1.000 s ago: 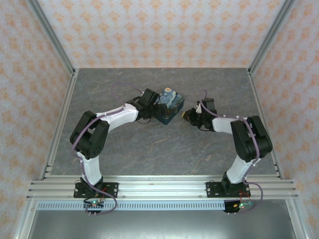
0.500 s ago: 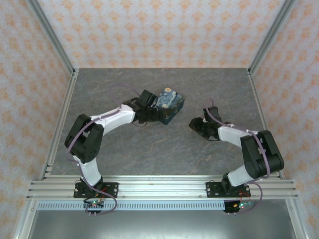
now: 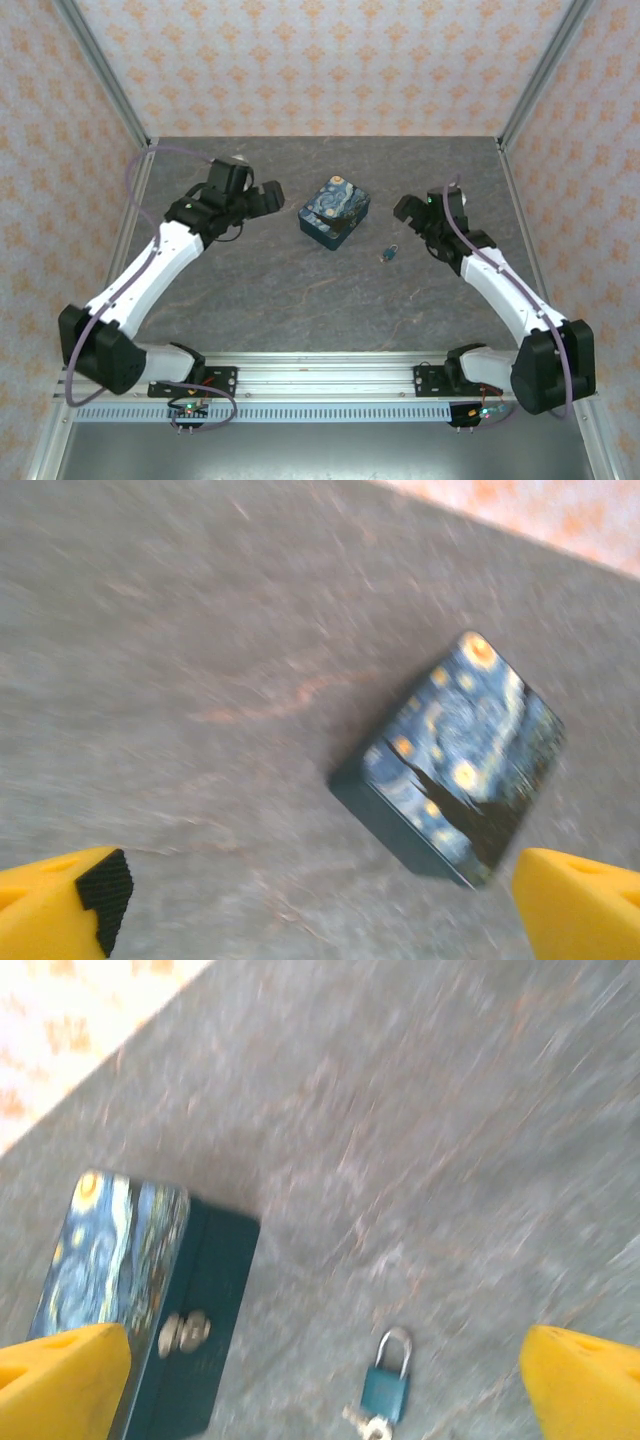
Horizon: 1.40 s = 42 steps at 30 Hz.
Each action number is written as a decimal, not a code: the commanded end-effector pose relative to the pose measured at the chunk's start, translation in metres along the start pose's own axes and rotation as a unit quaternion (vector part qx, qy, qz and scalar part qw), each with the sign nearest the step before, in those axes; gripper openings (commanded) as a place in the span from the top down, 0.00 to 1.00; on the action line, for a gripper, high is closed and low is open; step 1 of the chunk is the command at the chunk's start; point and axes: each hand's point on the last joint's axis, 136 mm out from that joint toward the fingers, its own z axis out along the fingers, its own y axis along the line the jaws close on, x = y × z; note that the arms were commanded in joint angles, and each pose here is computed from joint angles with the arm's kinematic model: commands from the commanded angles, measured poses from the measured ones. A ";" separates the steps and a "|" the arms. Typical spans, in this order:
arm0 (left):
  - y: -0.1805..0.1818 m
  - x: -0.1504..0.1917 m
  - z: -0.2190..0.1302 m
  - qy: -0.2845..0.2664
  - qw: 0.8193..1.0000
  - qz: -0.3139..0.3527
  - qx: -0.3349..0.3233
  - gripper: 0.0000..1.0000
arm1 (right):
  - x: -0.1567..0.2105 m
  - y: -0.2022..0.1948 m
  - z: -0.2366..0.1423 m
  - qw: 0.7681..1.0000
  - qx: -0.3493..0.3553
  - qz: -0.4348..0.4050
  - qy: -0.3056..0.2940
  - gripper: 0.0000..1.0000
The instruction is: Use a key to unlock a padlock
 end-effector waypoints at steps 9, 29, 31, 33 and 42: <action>0.144 -0.034 -0.048 -0.243 0.913 0.059 -0.322 0.00 | -0.096 -0.081 -0.019 0.953 0.189 -0.065 -0.227 0.01; 0.198 0.018 0.045 -0.244 0.940 0.045 -0.233 0.00 | -0.023 -0.113 0.061 0.940 0.121 -0.196 -0.252 0.01; 0.199 0.022 0.056 -0.239 0.942 0.052 -0.230 0.00 | -0.024 -0.107 0.064 0.939 0.106 -0.204 -0.254 0.01; 0.200 0.027 0.064 -0.244 0.942 0.055 -0.224 0.00 | -0.020 -0.107 0.072 0.947 0.100 -0.210 -0.222 0.01; 0.174 0.039 0.103 -0.200 0.960 0.120 -0.152 0.00 | -0.026 -0.116 0.077 0.956 0.097 -0.185 -0.207 0.01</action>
